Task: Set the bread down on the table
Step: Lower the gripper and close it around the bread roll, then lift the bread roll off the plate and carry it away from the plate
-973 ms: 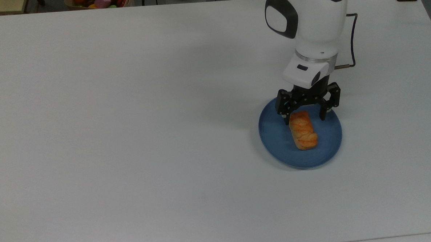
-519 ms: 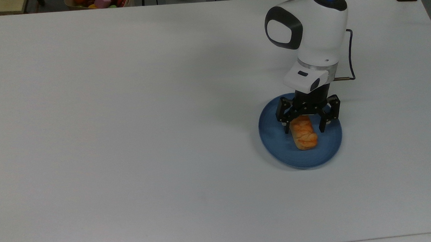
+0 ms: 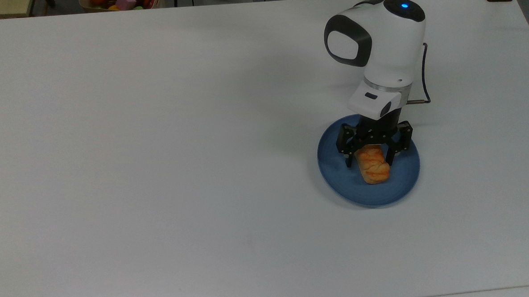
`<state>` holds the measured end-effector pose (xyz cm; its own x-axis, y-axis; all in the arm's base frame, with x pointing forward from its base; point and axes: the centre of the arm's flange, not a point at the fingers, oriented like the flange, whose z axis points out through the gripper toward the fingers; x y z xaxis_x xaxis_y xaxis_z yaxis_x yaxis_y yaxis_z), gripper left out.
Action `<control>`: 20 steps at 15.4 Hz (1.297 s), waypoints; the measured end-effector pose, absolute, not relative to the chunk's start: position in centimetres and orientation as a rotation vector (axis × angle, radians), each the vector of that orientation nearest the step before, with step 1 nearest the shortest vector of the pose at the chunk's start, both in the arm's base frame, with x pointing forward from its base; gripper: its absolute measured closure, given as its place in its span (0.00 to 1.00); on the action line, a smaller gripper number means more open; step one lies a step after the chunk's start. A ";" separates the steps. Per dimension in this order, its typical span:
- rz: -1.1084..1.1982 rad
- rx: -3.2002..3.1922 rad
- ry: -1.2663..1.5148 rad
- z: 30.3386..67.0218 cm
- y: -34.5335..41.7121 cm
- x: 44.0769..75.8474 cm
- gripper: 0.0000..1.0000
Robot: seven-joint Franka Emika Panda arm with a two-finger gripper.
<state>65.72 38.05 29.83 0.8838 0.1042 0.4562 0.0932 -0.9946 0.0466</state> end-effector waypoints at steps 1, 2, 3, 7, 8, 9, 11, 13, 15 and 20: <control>0.732 3.026 0.160 29.7 38.1 65.7 0.15; 0.731 3.026 0.162 29.6 38.2 65.6 0.24; 0.732 3.028 0.163 29.7 38.3 65.6 0.30; 0.752 3.038 0.140 30.3 38.8 65.6 0.53; 0.763 3.041 0.133 30.7 38.9 65.7 0.53; 0.776 3.042 0.128 31.2 39.0 65.8 0.59; 0.808 3.046 0.121 32.7 39.1 65.9 0.61; 0.846 3.048 0.116 34.8 39.1 65.9 0.61; 0.866 3.047 0.109 36.6 38.9 65.7 0.61; 0.817 3.022 0.067 40.0 37.3 64.7 0.59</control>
<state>64.70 37.33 39.96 0.8629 0.0441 0.5034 0.0388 -0.9990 0.0210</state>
